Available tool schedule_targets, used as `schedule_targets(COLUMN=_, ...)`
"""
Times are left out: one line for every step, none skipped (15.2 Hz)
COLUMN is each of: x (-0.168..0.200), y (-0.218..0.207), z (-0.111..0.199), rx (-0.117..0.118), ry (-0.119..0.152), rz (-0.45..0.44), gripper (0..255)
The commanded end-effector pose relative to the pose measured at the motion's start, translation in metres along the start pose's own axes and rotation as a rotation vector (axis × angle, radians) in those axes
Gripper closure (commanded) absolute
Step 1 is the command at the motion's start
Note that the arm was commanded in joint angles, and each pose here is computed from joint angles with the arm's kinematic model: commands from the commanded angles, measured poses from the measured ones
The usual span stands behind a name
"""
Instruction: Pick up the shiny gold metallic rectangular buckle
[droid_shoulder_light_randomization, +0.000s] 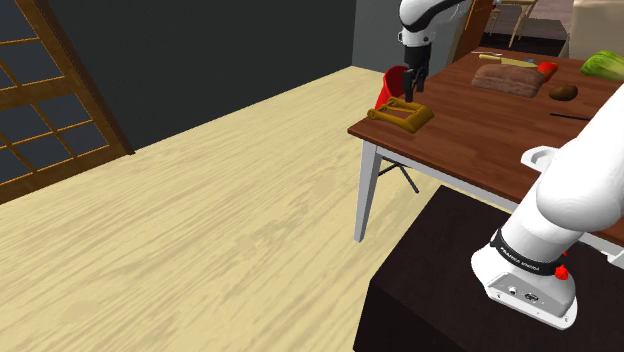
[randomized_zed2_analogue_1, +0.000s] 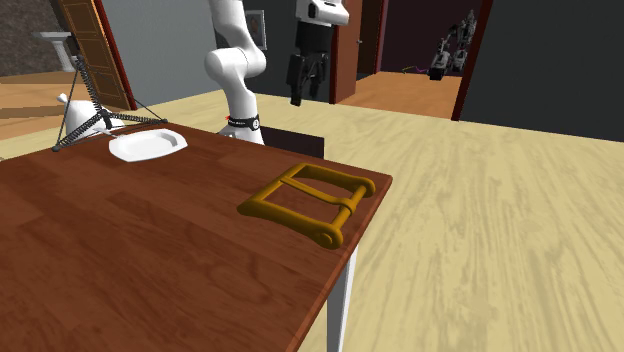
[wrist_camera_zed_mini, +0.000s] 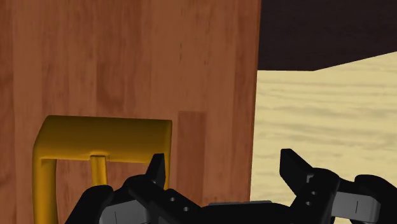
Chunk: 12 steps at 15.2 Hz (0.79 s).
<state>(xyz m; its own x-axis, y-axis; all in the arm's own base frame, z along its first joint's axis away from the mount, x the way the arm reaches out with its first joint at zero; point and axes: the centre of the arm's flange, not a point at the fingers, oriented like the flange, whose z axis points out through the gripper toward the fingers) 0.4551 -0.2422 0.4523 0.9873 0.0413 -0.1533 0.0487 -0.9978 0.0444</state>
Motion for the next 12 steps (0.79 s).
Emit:
schedule_targets(x=0.016, y=0.017, z=0.012, rx=0.004, ry=-0.003, rz=0.007, gripper=0)
schedule_targets(x=0.023, y=0.028, z=0.017, rx=0.006, ry=-0.005, rz=0.011, gripper=0)
schedule_targets(x=0.03, y=0.038, z=0.023, rx=0.008, ry=-0.006, rz=0.015, gripper=0)
schedule_targets(x=0.037, y=0.048, z=0.029, rx=0.01, ry=-0.008, rz=0.019, gripper=0)
schedule_targets(x=0.044, y=0.058, z=0.035, rx=0.012, ry=-0.01, rz=0.023, gripper=0)
schedule_targets(x=0.051, y=0.068, z=0.04, rx=0.014, ry=-0.011, rz=0.026, gripper=0)
schedule_targets(x=0.058, y=0.078, z=0.046, rx=0.016, ry=-0.013, rz=0.03, gripper=0)
schedule_targets(x=0.065, y=0.088, z=0.052, rx=0.018, ry=-0.015, rz=0.034, gripper=0)
schedule_targets(x=0.072, y=0.098, z=0.058, rx=0.02, ry=-0.016, rz=0.038, gripper=0)
schedule_targets(x=0.078, y=0.108, z=0.064, rx=0.022, ry=-0.018, rz=0.042, gripper=0)
schedule_targets(x=0.085, y=0.119, z=0.07, rx=0.024, ry=-0.019, rz=0.046, gripper=0)
schedule_targets(x=0.092, y=0.129, z=0.076, rx=0.027, ry=-0.021, rz=0.05, gripper=0)
